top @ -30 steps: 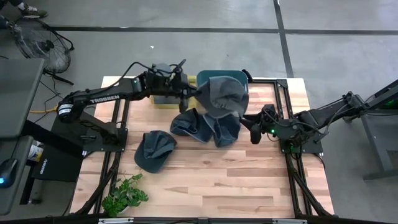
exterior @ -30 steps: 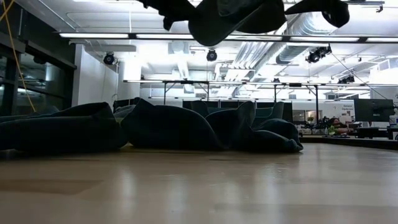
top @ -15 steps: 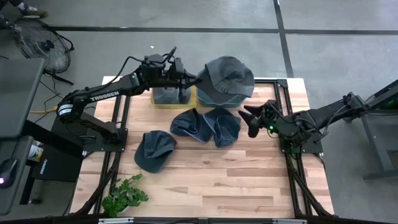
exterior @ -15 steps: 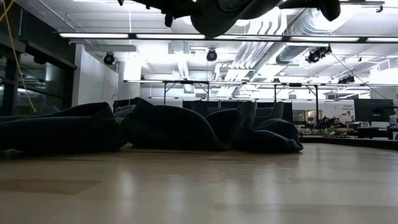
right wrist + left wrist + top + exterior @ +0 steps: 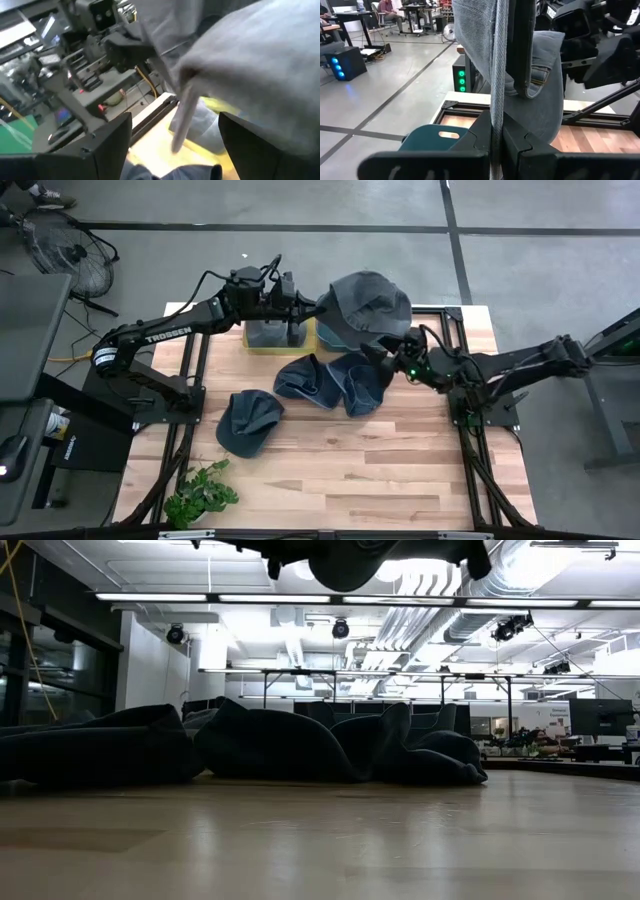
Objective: Pick & Place hat
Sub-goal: Put the gray cap into the yellow bin
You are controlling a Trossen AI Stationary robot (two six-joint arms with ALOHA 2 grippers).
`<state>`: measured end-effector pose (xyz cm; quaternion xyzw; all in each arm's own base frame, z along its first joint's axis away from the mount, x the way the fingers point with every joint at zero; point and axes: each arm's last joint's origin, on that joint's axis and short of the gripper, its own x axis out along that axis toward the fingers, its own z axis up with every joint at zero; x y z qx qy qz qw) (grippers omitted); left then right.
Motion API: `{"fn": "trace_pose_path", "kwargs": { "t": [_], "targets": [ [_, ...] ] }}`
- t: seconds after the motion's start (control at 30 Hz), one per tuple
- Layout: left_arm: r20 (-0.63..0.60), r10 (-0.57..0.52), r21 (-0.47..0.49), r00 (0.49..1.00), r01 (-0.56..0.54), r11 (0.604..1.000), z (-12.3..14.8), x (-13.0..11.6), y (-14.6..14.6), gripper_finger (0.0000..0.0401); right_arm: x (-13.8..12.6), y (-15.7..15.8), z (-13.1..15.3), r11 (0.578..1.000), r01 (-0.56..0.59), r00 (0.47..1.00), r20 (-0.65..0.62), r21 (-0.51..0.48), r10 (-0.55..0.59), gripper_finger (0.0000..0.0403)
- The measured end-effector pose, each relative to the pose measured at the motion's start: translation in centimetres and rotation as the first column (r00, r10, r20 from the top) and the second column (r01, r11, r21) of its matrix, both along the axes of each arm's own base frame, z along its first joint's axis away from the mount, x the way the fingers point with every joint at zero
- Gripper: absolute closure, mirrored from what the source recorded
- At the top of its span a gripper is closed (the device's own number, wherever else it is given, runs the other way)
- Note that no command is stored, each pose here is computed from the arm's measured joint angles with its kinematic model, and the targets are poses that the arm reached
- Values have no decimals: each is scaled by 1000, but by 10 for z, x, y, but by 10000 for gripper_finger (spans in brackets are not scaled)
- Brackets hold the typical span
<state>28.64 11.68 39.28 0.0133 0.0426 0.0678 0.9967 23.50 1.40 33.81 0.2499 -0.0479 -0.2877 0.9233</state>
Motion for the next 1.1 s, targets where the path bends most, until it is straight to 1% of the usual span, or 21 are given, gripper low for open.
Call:
{"fn": "trace_pose_path", "kwargs": {
  "t": [0.2,0.43,0.6,0.67,0.77,0.87,0.97,1.1],
  "targets": [
    [2,1,0,1000,-1,1000,0,0,0,395,3,-6,8,999,34,995,89,-3,-34,111],
    [12,11,-2,1000,-11,1000,1,0,0,395,1,-9,13,993,117,987,118,-25,-113,111],
    [12,30,-1,999,-30,1000,1,0,1,395,-1,-10,15,985,174,975,142,-12,-171,114],
    [14,31,0,999,-31,1000,1,0,1,395,-1,-11,15,979,202,969,149,-2,-199,121],
    [14,31,0,999,-31,1000,1,0,1,395,-2,-11,15,977,212,965,155,9,-211,143],
    [14,29,-1,999,-29,1000,1,0,1,394,-2,-11,15,977,212,965,154,8,-210,178],
    [14,22,-3,1000,-22,1000,1,0,1,390,-2,-11,15,977,211,966,152,7,-210,222],
    [14,22,-3,1000,-22,1000,1,0,1,388,-2,-11,15,977,212,968,143,-6,-209,295]
  ]
}}
